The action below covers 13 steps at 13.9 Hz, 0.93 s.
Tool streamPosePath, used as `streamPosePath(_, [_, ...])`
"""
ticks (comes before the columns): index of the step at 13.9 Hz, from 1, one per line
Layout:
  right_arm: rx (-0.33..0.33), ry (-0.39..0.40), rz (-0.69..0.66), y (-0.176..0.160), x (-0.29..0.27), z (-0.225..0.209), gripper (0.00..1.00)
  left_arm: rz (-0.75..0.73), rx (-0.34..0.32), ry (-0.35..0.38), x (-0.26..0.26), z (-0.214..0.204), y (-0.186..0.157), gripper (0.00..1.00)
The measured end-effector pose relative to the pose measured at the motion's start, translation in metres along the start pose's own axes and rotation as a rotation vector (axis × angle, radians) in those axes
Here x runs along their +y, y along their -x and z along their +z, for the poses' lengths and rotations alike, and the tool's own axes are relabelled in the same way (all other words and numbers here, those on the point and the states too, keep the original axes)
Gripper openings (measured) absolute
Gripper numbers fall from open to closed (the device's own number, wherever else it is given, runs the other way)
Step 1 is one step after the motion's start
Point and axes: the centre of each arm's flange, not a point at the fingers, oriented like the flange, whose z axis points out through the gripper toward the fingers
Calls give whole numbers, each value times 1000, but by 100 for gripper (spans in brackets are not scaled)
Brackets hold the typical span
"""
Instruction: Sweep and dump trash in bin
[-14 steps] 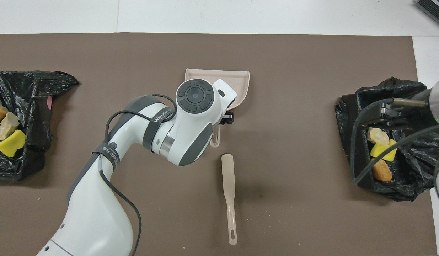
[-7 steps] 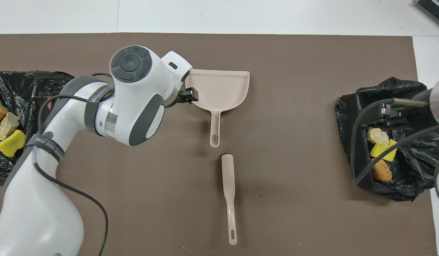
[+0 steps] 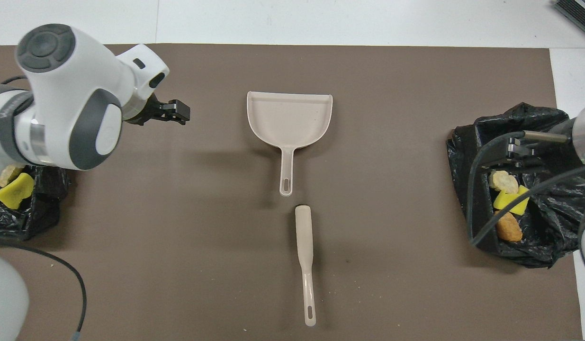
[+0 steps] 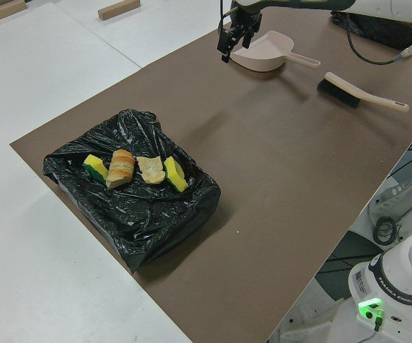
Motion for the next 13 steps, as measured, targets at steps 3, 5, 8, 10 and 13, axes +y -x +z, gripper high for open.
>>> streamPosePath(3, [0, 0, 0, 0, 0, 0, 100, 52, -17, -4, -67, -38, 9, 100])
streamPosePath(5, [0, 0, 0, 0, 0, 0, 100, 64, -37, -3, -90, -61, 22, 100])
streamPosePath(8, [0, 0, 0, 0, 0, 0, 100, 65, -43, 0, -92, -93, 44, 100])
streamPosePath(10, [0, 0, 0, 0, 0, 0, 100, 68, -60, -3, -92, -115, 59, 100])
streamPosePath(13, [1, 0, 0, 0, 0, 0, 100, 85, -80, -25, -92, -137, 76, 100])
